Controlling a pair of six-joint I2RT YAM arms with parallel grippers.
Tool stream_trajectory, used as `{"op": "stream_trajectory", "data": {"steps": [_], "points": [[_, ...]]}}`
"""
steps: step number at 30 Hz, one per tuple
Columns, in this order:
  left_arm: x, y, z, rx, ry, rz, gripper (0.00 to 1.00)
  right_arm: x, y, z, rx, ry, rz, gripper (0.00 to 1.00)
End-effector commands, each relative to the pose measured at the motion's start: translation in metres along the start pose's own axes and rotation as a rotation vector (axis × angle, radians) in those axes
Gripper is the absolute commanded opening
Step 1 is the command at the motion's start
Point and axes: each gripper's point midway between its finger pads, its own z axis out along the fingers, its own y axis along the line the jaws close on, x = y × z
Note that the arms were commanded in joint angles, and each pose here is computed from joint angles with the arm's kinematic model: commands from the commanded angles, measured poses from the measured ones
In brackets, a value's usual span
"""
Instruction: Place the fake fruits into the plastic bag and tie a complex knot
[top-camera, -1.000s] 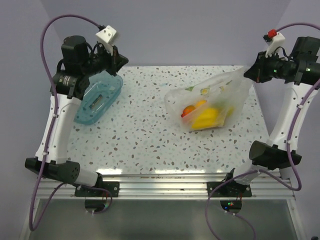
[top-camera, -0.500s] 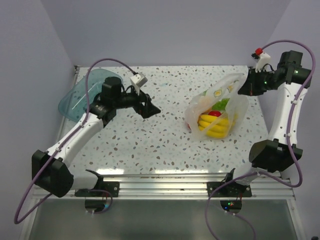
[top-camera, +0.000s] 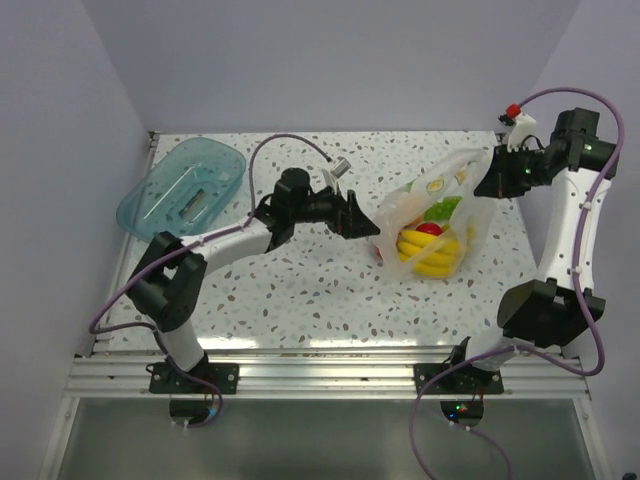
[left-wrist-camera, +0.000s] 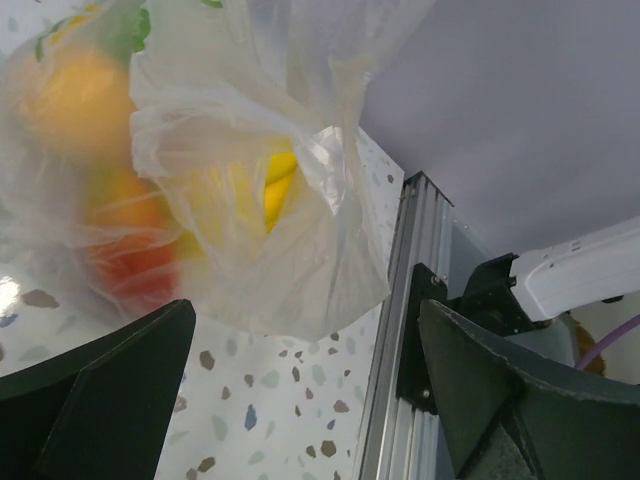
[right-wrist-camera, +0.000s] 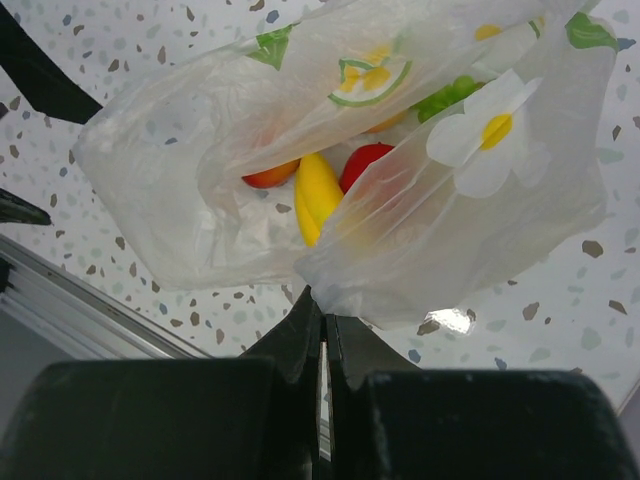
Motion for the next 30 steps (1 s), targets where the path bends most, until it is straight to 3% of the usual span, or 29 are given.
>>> {"op": "stream_trajectory", "data": {"steps": [1, 12, 23, 30], "points": [[-0.036, -0.041, 0.021, 0.144, -0.12, 0.004, 1.0, 0.021, 0.023, -0.018, -0.021, 0.054, 0.035, 0.0], [-0.046, -0.032, 0.059, 0.169, -0.187, -0.016, 1.0, 0.021, 0.03, -0.021, -0.044, 0.048, 0.032, 0.0], [-0.028, -0.062, 0.03, 0.199, -0.082, -0.084, 0.73, 0.022, 0.029, -0.02, -0.043, 0.049, 0.025, 0.0], [-0.011, -0.048, 0.046, 0.219, -0.061, -0.177, 0.73, 0.021, 0.038, -0.021, -0.088, 0.039, 0.023, 0.0]]}}
